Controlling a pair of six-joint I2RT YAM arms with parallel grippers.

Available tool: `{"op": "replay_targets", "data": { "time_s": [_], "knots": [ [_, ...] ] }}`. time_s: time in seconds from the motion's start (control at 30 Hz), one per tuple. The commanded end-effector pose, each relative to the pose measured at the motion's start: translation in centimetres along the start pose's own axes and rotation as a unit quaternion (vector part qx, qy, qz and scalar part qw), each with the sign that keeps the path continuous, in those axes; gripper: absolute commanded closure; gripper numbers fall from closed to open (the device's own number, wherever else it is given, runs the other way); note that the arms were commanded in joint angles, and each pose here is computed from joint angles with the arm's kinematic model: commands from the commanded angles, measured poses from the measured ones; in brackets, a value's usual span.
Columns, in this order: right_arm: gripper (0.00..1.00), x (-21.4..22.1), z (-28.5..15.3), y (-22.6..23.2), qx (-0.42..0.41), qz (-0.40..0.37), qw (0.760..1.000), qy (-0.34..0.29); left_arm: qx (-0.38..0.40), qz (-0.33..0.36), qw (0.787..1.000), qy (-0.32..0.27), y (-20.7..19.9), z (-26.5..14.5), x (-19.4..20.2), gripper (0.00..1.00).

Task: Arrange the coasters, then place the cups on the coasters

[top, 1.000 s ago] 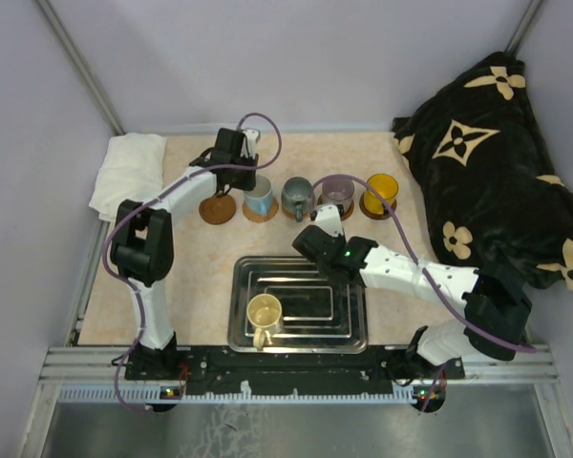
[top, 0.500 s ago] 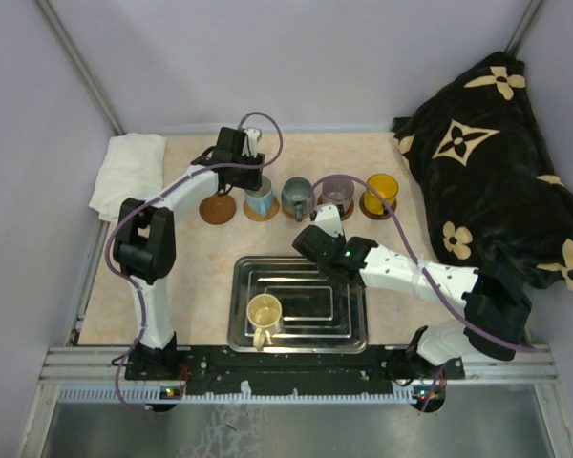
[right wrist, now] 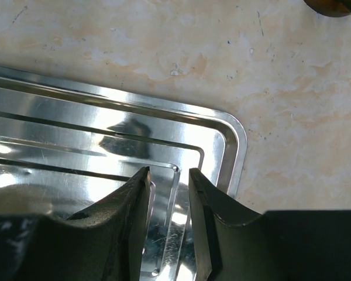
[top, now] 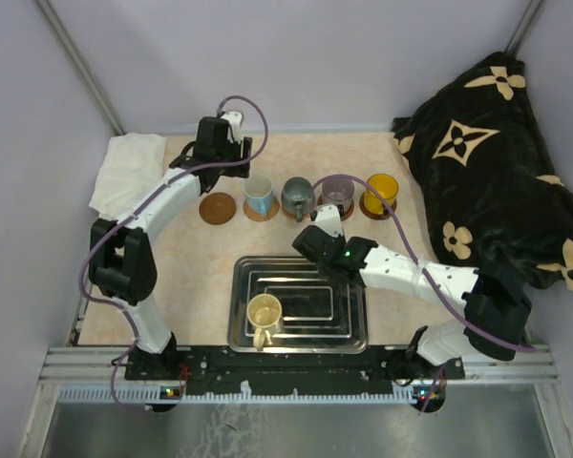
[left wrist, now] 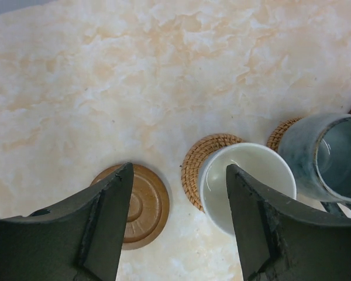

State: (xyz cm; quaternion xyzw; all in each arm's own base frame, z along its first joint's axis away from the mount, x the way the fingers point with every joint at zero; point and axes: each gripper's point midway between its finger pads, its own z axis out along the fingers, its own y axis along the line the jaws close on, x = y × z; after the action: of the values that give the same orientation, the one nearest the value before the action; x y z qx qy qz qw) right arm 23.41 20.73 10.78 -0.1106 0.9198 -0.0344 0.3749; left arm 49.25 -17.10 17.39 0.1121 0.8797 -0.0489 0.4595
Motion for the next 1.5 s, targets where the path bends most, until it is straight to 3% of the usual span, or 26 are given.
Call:
{"op": "replay_targets", "data": {
  "time_s": [0.0,0.1,0.13,0.3,0.37,0.4,1.47],
  "knots": [
    [0.66,-1.3,-0.7,-0.3,0.008,0.024,0.999,-0.030,-0.012,-0.023,0.998,-0.051,0.8,-3.7,-2.2,0.28],
    [0.66,-2.2,-1.3,-1.0,0.014,0.035,0.998,-0.050,0.021,-0.025,0.998,-0.057,-0.3,-5.6,-0.7,0.26],
    [0.66,-2.6,-1.5,-1.1,0.015,0.040,0.997,-0.058,0.031,-0.028,0.998,-0.055,-1.0,-6.2,0.1,0.18],
    [0.66,-3.6,-2.1,-1.5,0.017,0.048,0.996,-0.076,0.043,-0.031,0.998,-0.041,-4.0,-8.6,4.9,0.15],
    [0.66,-3.8,-2.3,-1.5,0.014,0.050,0.996,-0.078,0.050,-0.037,0.997,-0.038,-5.2,-9.3,6.1,0.01],
    [0.66,-3.9,-2.4,-1.5,0.012,0.052,0.995,-0.079,0.055,-0.039,0.997,-0.035,-5.8,-9.5,6.7,0.00],
    [0.66,-3.2,-3.1,-1.9,-0.006,0.069,0.994,-0.078,-0.030,-0.063,0.998,0.008,-6.5,-3.5,9.0,0.00]
  ]
}}
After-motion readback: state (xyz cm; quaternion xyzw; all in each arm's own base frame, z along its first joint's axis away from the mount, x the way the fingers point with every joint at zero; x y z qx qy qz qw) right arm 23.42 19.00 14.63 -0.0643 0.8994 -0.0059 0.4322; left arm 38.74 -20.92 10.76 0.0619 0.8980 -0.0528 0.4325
